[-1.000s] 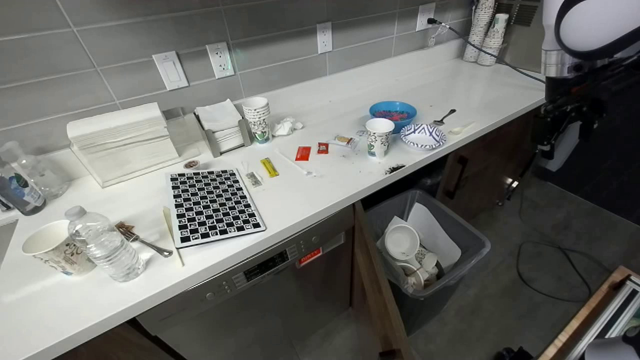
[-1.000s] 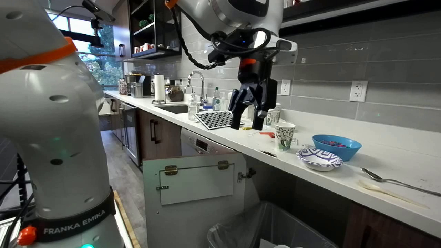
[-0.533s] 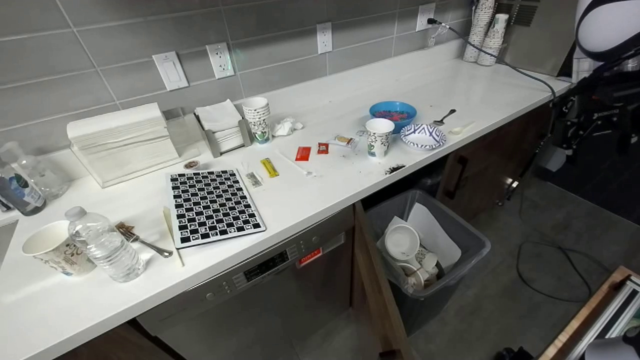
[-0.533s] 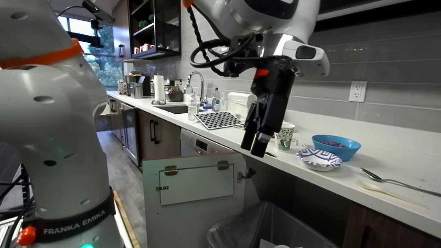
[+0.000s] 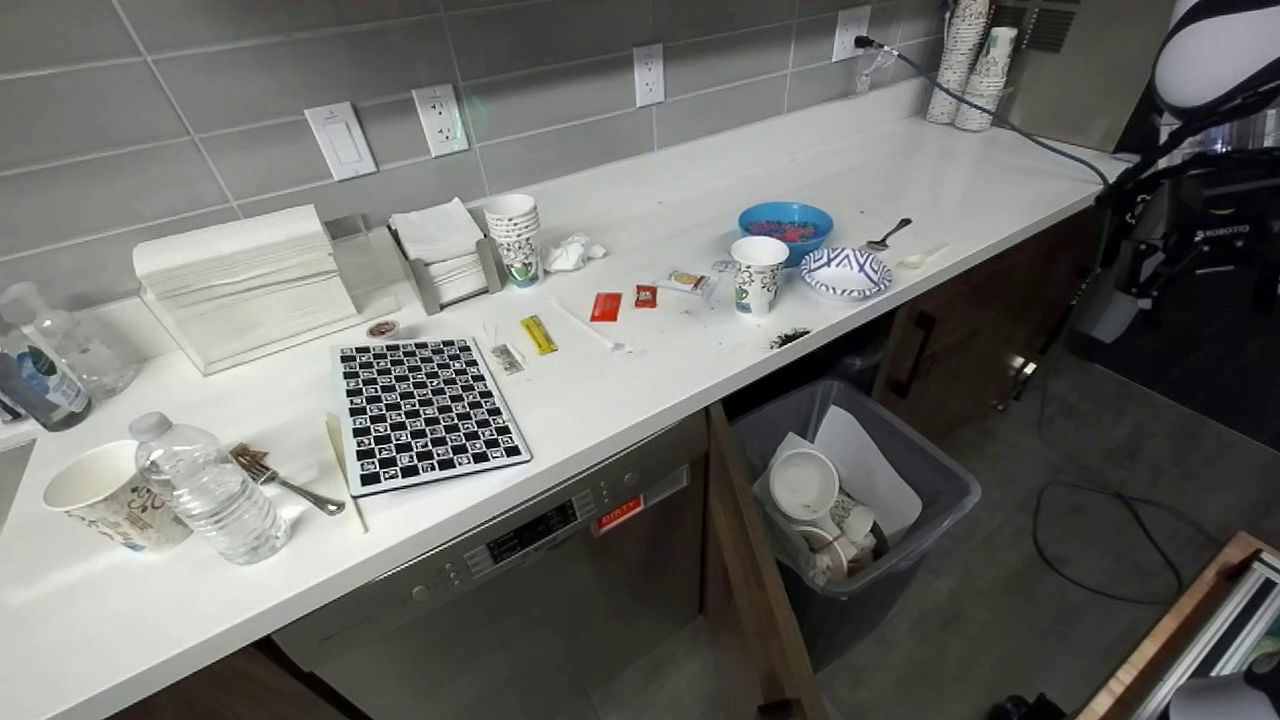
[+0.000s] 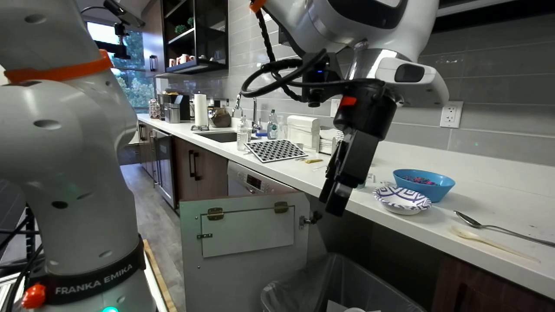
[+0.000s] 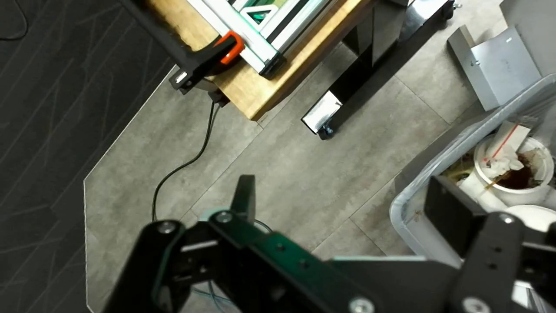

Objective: Use the white spoon to transfer some contents from the blue bowl into the white bowl

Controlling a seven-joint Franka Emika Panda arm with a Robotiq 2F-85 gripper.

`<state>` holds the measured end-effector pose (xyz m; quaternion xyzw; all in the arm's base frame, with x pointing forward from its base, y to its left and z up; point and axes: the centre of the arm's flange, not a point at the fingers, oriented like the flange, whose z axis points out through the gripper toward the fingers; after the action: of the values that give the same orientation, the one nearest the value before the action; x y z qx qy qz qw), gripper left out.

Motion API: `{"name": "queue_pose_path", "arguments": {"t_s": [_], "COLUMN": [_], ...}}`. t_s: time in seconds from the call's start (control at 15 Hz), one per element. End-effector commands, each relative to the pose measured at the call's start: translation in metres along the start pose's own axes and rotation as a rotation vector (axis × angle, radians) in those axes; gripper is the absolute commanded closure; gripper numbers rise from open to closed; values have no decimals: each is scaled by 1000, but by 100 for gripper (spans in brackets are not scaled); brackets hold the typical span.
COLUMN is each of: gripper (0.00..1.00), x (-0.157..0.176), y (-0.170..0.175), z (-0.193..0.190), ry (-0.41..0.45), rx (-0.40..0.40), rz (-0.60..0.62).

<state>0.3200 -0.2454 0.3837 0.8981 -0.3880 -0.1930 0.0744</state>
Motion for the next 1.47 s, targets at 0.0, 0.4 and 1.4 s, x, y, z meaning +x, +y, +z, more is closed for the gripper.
{"name": "queue_pose_path", "arguments": {"t_s": [0.0,0.4,1.4], "gripper": [0,0,0], "x": [0,23,96], "y": [0,-20,-132], "z": [0,-19,-101], "ry": [0,166,565], "rx": [0,127,217], "rz": [1,16,-76]}}
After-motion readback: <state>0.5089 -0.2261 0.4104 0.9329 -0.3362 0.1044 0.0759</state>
